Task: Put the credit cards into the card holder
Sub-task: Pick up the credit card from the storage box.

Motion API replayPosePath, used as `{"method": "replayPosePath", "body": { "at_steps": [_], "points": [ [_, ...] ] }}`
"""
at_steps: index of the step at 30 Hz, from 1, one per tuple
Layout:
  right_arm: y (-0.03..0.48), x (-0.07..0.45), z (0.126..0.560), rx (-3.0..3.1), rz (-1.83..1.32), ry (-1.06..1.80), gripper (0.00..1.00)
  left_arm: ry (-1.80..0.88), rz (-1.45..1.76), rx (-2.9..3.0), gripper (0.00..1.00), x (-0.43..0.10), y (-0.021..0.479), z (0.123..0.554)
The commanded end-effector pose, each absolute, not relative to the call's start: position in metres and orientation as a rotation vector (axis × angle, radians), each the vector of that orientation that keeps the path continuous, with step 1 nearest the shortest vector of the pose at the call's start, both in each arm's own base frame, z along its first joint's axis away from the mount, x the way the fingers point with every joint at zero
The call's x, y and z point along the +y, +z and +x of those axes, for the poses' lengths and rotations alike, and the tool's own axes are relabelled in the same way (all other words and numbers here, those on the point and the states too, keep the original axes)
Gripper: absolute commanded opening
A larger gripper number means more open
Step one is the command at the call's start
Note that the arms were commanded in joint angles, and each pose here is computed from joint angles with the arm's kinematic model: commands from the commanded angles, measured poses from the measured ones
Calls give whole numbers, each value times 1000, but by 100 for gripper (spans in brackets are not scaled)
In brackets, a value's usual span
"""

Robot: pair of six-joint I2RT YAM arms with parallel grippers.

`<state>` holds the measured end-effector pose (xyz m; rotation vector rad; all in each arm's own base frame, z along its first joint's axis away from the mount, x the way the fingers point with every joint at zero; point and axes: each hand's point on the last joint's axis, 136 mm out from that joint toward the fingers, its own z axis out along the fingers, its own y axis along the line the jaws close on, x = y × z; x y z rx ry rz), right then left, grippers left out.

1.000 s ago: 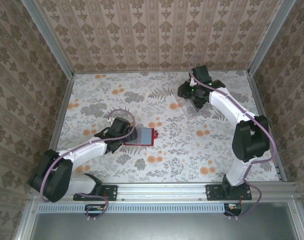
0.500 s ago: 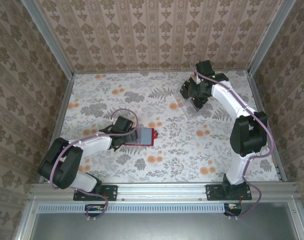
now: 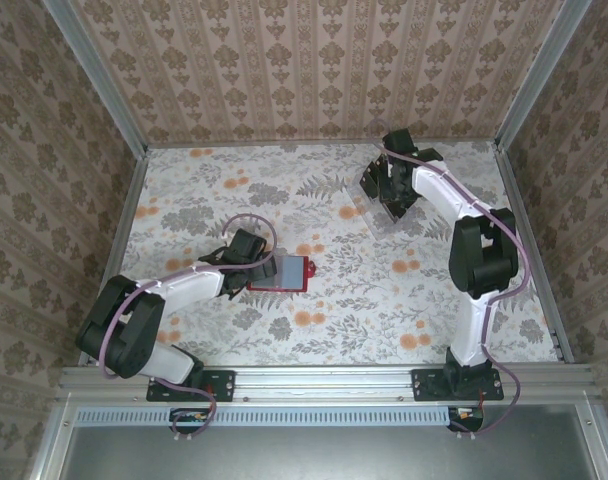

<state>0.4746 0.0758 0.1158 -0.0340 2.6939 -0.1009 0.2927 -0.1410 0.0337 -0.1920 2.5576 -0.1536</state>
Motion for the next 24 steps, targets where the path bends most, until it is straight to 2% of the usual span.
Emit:
{"method": "replayPosePath", "body": {
  "at_steps": [1, 6, 12, 24],
  "points": [
    [113, 73, 475, 2711, -59, -165, 45, -132, -181, 2550, 100, -136, 41, 294],
    [113, 78, 472, 2706, -66, -135, 39, -129, -185, 2552, 100, -135, 41, 294],
    [115, 82, 467, 2704, -69, -96, 28, -129, -187, 2556, 100, -134, 39, 292],
    [113, 83, 467, 2715, -89, -89, 14, -134, -193, 2557, 100, -133, 39, 292]
  ]
}}
